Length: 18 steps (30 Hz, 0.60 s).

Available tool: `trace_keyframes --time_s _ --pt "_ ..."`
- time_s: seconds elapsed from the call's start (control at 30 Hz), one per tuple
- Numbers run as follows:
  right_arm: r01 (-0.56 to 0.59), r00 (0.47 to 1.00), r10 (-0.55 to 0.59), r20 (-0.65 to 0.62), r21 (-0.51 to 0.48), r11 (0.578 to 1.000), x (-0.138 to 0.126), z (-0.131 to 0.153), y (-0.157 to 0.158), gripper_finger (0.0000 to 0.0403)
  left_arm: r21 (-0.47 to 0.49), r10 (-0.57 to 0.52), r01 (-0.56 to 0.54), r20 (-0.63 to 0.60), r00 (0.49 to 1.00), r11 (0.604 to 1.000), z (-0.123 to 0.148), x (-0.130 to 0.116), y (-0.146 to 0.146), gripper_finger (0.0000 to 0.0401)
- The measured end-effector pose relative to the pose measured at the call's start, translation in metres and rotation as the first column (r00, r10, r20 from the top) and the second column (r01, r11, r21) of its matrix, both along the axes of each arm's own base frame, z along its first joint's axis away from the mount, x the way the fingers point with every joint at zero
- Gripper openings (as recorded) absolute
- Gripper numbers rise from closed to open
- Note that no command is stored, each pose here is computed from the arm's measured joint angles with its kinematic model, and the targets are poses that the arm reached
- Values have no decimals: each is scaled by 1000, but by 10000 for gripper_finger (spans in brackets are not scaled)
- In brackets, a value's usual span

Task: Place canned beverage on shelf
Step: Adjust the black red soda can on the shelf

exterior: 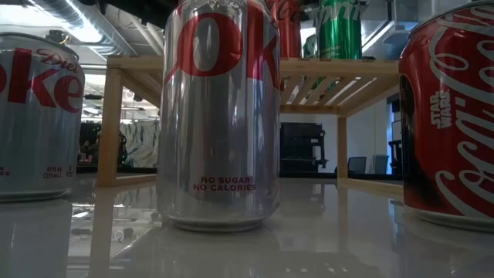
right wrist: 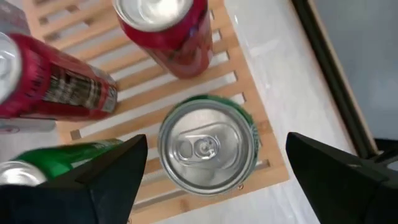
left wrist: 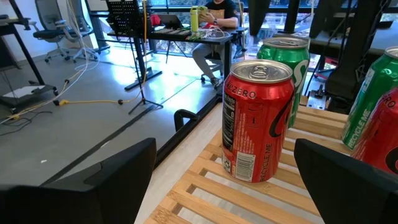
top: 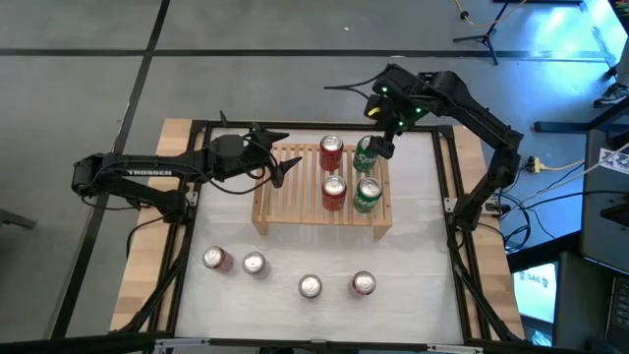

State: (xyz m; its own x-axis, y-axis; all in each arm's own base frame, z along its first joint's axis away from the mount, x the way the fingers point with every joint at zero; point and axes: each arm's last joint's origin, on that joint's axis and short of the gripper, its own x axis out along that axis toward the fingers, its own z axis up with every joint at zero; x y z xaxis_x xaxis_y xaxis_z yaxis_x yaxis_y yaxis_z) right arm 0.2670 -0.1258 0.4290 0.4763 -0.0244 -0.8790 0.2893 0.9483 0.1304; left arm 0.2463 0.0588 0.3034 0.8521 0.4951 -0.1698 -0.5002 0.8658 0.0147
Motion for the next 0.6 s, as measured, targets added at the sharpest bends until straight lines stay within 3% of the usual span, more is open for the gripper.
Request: trace_keyframes --time_s 0.33,0.6 --pt "-133 978 156 137 -163 978 5 20 -2 376 -2 0 0 1 1000 1000 0 0 0 373" --pt "-230 903 330 276 -339 912 24 30 -9 376 -2 0 0 1 1000 1000 0 0 0 373"
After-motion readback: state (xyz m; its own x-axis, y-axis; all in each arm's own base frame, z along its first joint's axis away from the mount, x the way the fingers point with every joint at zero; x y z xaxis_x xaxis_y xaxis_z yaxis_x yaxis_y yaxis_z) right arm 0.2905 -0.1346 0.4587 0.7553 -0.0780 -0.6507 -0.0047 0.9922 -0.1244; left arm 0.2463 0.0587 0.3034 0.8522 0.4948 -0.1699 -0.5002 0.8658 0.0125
